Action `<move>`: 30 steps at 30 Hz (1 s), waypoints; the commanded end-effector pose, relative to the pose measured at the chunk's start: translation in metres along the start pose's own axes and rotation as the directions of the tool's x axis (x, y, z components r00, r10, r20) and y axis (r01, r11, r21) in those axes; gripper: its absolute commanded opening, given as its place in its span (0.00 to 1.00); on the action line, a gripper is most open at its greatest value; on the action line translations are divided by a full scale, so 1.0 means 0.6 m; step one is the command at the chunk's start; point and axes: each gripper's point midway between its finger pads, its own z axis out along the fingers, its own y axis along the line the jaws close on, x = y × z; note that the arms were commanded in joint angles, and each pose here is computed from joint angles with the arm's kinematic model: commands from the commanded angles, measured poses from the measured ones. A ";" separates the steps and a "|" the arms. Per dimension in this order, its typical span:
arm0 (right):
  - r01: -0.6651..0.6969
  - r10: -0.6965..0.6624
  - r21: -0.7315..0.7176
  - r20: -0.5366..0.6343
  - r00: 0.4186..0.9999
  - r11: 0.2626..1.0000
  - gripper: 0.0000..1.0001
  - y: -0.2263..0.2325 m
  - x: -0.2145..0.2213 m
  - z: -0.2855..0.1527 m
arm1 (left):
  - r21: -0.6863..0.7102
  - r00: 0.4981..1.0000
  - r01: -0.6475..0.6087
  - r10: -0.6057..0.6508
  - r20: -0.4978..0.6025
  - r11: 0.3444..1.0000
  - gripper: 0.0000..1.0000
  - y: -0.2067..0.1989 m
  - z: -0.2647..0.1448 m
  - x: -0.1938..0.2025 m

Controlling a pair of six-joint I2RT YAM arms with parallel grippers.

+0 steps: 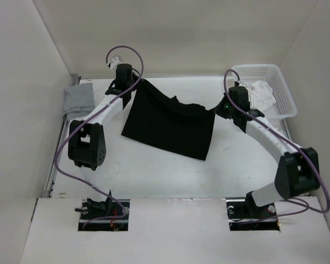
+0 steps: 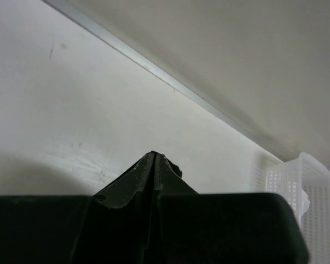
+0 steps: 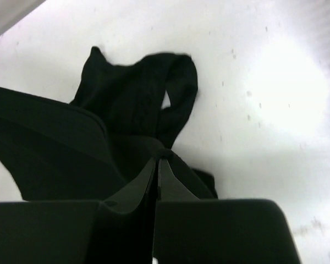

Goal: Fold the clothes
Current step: Fold the tank top

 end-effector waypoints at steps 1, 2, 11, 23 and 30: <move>0.002 -0.001 -0.036 0.038 0.999 0.999 0.01 0.015 -0.046 0.050 | 0.035 0.999 -0.040 0.039 0.014 0.999 0.03 -0.030 0.043 -0.022; -0.001 0.002 -0.033 0.030 1.000 0.999 0.01 0.014 -0.048 0.060 | 0.030 0.999 -0.042 0.042 0.008 0.999 0.03 -0.028 0.054 -0.018; -0.050 0.052 0.057 -0.028 0.998 0.997 0.03 -0.038 -0.058 0.201 | -0.047 1.000 0.008 -0.007 0.015 0.999 0.09 0.034 0.165 -0.014; -0.040 0.038 0.131 0.019 0.999 0.991 0.25 -0.061 -0.064 0.195 | 0.000 0.996 -0.076 0.076 0.046 0.997 0.30 0.067 0.161 -0.024; -0.008 0.013 0.129 -0.038 0.999 0.992 0.27 -0.063 -0.043 0.207 | -0.048 0.937 -0.340 0.334 -0.099 0.939 0.36 0.064 0.224 0.043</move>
